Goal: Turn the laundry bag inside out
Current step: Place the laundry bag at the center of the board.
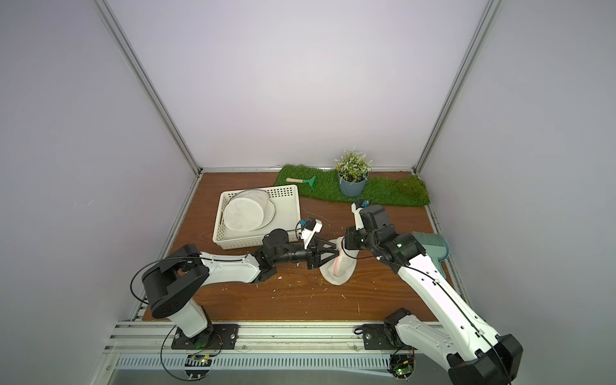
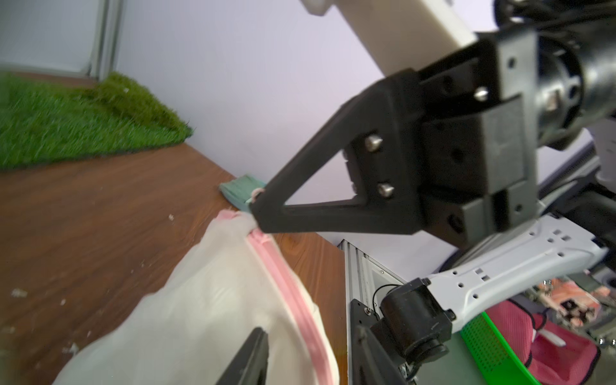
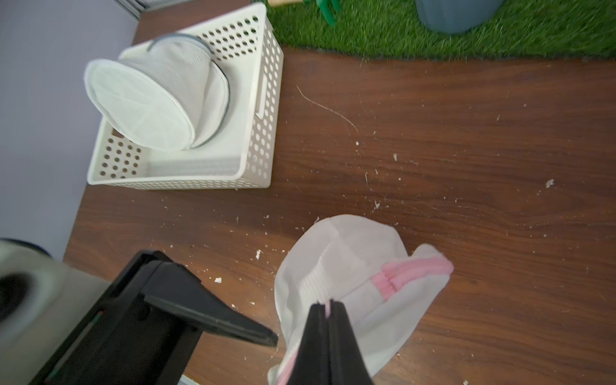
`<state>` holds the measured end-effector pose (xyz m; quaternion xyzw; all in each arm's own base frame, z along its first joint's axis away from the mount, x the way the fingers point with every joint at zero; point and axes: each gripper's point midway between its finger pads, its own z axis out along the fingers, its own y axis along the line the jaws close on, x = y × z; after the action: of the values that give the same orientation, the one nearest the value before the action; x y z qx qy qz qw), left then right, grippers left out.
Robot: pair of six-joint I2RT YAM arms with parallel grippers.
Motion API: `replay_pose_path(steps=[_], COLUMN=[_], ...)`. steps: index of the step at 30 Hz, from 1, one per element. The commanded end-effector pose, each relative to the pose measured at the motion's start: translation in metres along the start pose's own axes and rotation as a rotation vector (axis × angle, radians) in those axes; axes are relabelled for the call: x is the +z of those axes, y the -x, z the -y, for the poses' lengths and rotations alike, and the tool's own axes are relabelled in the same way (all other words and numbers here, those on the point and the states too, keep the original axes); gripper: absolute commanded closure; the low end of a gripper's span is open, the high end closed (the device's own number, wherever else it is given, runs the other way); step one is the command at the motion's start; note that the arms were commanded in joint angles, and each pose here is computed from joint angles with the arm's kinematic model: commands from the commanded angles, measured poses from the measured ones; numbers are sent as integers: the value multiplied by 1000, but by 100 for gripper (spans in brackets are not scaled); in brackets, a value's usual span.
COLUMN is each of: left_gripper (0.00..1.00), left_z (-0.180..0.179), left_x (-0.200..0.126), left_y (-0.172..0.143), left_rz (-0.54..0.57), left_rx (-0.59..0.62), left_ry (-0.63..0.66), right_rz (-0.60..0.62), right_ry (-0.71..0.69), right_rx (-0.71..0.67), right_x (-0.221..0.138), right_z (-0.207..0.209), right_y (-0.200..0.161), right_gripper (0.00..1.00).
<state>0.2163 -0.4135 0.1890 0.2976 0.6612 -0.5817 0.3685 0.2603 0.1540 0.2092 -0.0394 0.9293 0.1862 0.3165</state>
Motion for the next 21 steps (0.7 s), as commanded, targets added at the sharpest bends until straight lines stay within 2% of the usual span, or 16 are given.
replay_pose_path(steps=[1, 5, 12, 17, 21], left_gripper=[47, 39, 37, 37, 37], left_z=[-15, -23, -37, -48, -58], left_x=[-6, -27, -66, -82, -101], left_y=[2, 12, 13, 14, 23], left_rz=[63, 134, 189, 170, 184], left_rx=[-62, -57, -70, -38, 19], left_ry=[73, 171, 346, 469, 589], right_rz=[0, -20, -70, -98, -75], right_ry=[51, 97, 105, 95, 75], right_rx=[-7, -19, -23, -26, -48], right_x=[26, 56, 99, 117, 112], right_z=[-12, -31, -39, -37, -36], right_y=[4, 3, -16, -25, -16], right_gripper=[100, 100, 100, 69, 44])
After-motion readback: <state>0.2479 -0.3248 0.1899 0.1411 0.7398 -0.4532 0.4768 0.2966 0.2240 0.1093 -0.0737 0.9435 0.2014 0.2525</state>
